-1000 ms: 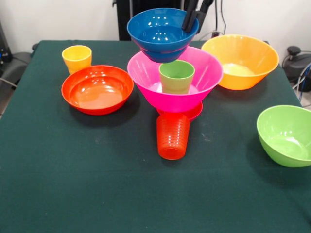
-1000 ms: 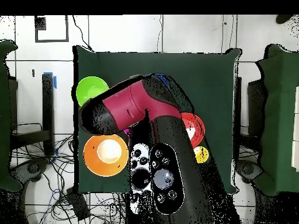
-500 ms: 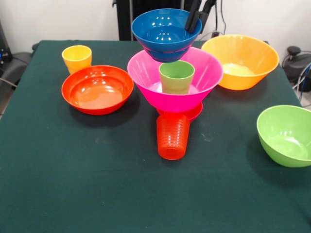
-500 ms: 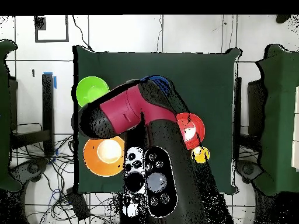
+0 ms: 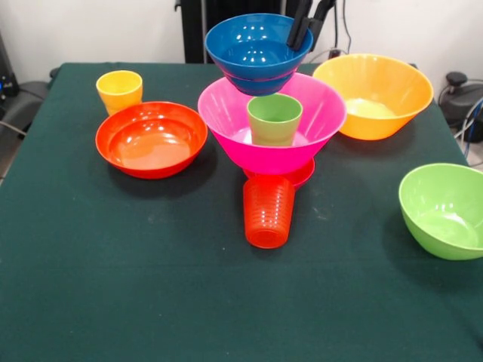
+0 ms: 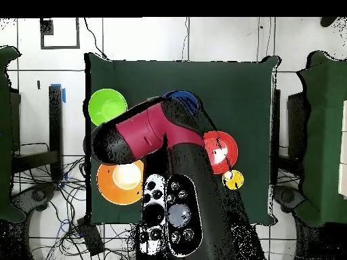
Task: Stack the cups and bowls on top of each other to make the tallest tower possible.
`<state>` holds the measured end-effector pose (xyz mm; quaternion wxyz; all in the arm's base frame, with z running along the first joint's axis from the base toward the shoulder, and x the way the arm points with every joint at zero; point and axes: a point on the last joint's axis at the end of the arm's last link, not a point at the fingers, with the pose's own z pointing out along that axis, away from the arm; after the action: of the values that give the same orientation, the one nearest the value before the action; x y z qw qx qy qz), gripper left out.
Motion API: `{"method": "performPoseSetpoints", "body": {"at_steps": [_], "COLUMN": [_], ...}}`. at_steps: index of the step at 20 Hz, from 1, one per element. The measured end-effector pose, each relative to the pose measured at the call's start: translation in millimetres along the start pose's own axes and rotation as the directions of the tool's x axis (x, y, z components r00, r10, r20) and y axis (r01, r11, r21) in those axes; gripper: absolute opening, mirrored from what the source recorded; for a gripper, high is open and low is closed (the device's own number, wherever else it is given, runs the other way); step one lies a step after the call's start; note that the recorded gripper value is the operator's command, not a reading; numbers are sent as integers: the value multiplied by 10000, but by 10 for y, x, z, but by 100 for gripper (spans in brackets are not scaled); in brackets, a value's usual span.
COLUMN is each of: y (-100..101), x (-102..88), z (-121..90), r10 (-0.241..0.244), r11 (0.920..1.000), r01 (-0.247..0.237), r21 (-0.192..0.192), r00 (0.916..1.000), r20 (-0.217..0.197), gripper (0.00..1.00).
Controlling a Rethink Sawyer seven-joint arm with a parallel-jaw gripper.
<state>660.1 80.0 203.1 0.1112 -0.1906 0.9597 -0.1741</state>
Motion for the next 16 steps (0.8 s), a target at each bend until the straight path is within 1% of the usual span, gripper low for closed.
{"method": "performPoseSetpoints", "body": {"at_steps": [7, 16], "y": [18, -34], "x": [-22, 6], "z": [-18, -15], "r10": [77, 188], "r11": [10000, 9997], "r01": [-78, -195], "r21": [25, 151], "r00": [9995, 9988], "r20": [320, 451], "gripper": [0, 0]}}
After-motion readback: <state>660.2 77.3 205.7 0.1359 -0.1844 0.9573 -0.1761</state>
